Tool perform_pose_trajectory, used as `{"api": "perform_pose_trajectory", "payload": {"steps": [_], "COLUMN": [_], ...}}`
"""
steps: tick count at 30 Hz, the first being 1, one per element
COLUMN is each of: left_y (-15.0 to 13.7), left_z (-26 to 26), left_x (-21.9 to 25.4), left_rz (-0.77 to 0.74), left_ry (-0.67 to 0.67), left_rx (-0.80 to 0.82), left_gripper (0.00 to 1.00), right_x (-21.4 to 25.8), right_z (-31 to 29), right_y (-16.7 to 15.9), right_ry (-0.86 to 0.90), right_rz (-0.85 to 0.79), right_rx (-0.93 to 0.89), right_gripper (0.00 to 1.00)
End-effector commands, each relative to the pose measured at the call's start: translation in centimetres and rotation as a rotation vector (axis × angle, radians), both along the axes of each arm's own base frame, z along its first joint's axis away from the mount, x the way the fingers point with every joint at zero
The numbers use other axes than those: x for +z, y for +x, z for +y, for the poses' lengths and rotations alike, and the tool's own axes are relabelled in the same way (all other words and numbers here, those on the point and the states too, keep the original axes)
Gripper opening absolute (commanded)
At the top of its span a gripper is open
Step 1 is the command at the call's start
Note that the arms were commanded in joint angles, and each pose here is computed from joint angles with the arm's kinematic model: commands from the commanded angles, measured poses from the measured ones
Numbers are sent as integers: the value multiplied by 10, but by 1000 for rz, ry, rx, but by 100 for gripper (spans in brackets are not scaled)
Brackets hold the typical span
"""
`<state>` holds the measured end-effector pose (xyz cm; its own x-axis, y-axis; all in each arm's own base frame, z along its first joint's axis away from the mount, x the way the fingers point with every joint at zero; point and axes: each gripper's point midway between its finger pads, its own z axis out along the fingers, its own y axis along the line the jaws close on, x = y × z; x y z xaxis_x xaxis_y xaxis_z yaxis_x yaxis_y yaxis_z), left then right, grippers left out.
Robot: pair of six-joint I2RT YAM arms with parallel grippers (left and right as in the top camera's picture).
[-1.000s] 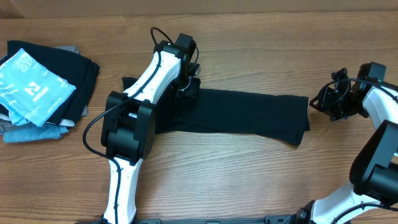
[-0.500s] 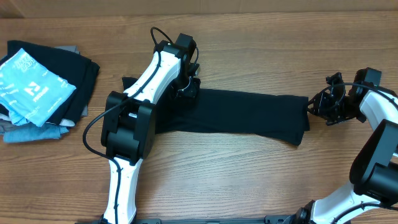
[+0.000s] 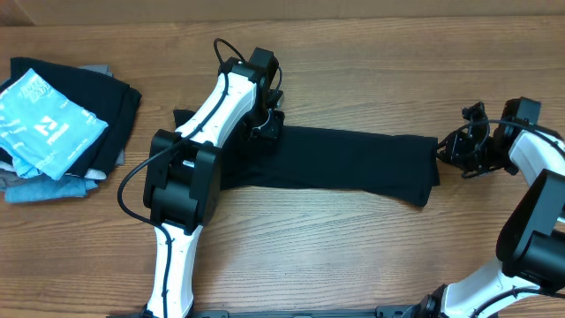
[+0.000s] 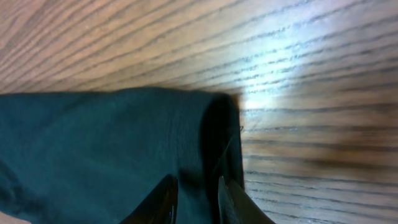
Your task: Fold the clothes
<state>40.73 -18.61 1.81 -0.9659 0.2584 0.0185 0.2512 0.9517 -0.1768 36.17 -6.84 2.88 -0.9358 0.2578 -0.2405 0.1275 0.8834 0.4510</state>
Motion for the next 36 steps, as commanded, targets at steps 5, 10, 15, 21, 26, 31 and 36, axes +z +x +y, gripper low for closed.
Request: {"api": "perform_pose_trajectory", "payload": {"steps": [5,10,15,21,26,31,36], "left_y": [-2,-1,-1,-1,-1,0,0], "left_z": [4,6,6,6,6,7,10], "left_x": [-8,-8,-8,-8,-8,-8,-9], "left_rz": [16,17,16,16,14,12,8], "left_ry": [17,18,17,17,17,21,38], "left_rx": [-12,-7,-7,-7,-7,-7,-7], "left_gripper": [28,27,28,28,28,27,27], "right_x": [-1,9,23,36,43,48,45], "right_z": [8,12,5,8,7,4,-2], "right_y": [-3,8,25,43,61,71,70], "right_ry": [39,72,53,66,26,-1,-28], "right_rz": [-15,-72,-124,-224,-313,-359,-338], "right_rx": [12,18,21,46,71,77,56], "right_gripper": [20,6,4,4,4,4,49]}}
